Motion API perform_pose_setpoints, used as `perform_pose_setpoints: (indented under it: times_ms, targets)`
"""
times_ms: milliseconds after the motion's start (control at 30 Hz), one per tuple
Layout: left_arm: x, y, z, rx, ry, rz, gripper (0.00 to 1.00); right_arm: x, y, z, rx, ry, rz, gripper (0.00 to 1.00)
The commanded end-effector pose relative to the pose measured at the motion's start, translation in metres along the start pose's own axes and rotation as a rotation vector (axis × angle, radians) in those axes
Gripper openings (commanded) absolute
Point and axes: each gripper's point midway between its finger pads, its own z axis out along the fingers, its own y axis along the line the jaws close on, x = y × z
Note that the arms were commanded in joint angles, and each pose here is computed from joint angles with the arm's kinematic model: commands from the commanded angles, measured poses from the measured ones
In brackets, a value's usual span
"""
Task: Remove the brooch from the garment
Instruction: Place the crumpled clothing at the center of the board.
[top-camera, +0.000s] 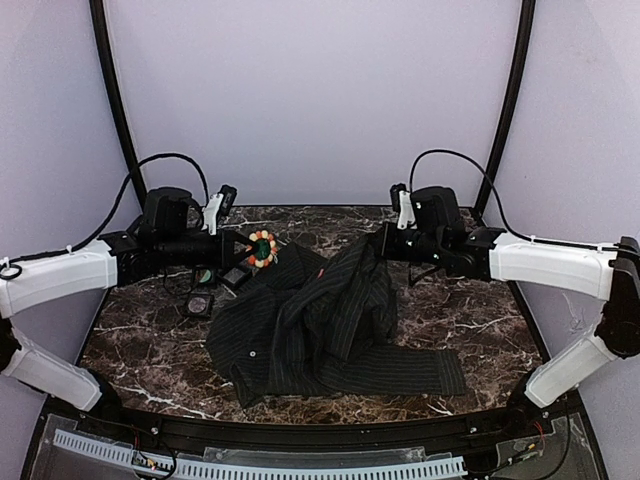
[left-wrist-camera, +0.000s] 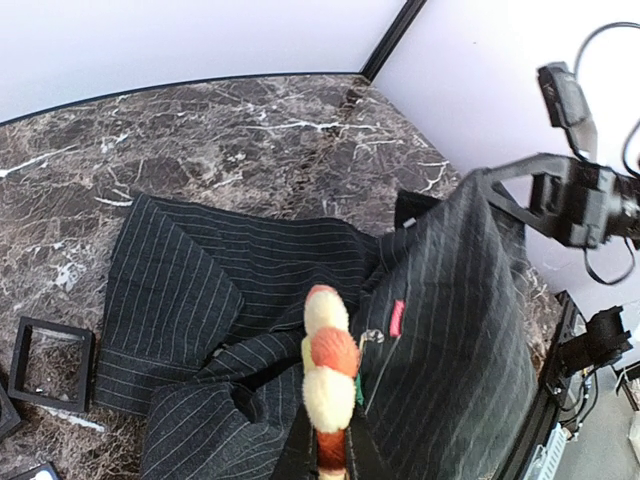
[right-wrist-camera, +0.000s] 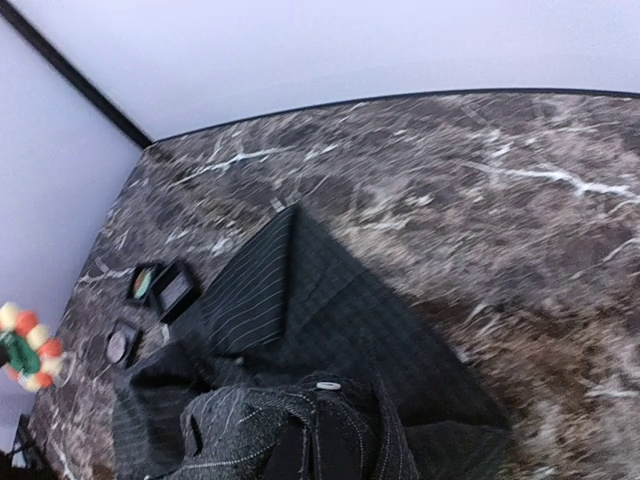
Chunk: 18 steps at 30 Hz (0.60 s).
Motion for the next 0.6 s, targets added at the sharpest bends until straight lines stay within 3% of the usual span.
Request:
perform_pose_setpoints:
  times_ms: [0,333,367,400,467,500,567]
  targets:
    - [-0.016,-0.032,-0.018,0.155,-0.063,0.021,0.01,-0.047,-0.055,-0.003,0.141,-0.025,-0.038,0.00]
    - [-0.023,-0.062,-0.030,0.310,-0.084,0.033,0.01,-0.090,-0.095,0.004,0.130,-0.062,-0.026,0.00]
    - [-0.024,-0.065,-0.031,0.325,-0.086,0.034,0.01,-0.094,-0.089,0.000,0.110,-0.068,-0.044,0.15]
    - [-0.023,-0.067,-0.032,0.339,-0.082,0.033,0.01,-0.098,-0.080,-0.004,0.073,-0.072,-0.074,0.37]
    - [-0.025,-0.071,-0.035,0.364,-0.087,0.039,0.01,-0.106,-0.061,-0.018,-0.003,-0.096,-0.137,0.72]
    - [-0.026,-0.074,-0.037,0.374,-0.095,0.044,0.01,-0.108,-0.049,-0.025,-0.044,-0.106,-0.182,0.80]
    - [-0.027,-0.078,-0.040,0.397,-0.102,0.047,0.01,-0.109,-0.024,-0.043,-0.118,-0.126,-0.260,0.85]
